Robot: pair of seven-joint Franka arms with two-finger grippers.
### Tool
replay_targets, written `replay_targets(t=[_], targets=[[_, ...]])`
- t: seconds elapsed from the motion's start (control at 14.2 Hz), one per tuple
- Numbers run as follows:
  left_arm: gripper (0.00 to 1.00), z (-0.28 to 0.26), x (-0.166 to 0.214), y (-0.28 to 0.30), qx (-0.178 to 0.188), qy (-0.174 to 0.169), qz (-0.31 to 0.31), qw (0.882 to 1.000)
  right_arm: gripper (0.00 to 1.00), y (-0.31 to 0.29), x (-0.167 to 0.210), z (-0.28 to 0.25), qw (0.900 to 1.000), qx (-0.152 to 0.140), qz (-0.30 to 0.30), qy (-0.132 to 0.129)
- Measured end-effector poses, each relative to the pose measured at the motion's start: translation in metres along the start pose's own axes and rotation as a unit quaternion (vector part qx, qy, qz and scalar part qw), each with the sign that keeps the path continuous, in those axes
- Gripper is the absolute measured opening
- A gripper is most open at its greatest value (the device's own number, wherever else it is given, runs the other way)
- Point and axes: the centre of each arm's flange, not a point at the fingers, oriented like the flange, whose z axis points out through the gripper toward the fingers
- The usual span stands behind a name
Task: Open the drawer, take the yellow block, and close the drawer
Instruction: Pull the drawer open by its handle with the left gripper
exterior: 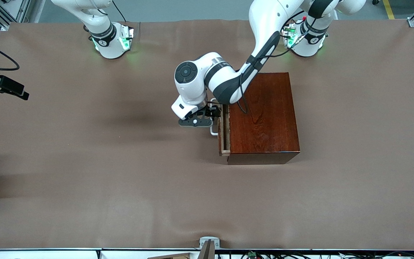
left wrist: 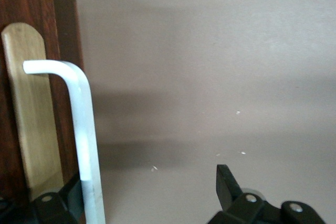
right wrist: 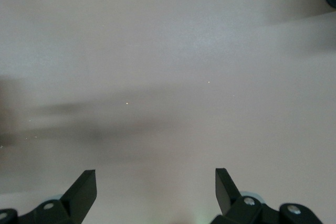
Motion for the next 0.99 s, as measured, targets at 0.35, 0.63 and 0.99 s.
replay_targets(t=[0.35, 0.63, 0.99], targets=[[1.00, -0.003, 0.002, 0.004, -0.022, 0.008, -0.005, 1.000, 1.00, 0.000, 0.001, 0.001, 1.000, 0.000, 0.000, -0.001], [1.00, -0.005, -0.001, 0.011, -0.036, 0.011, -0.003, 0.999, 1.00, 0.000, 0.003, 0.004, 1.000, 0.000, 0.000, -0.002], [1.00, -0.005, -0.002, 0.012, -0.036, 0.011, -0.002, 0.999, 1.00, 0.000, 0.004, 0.002, 1.000, 0.000, 0.000, 0.002]])
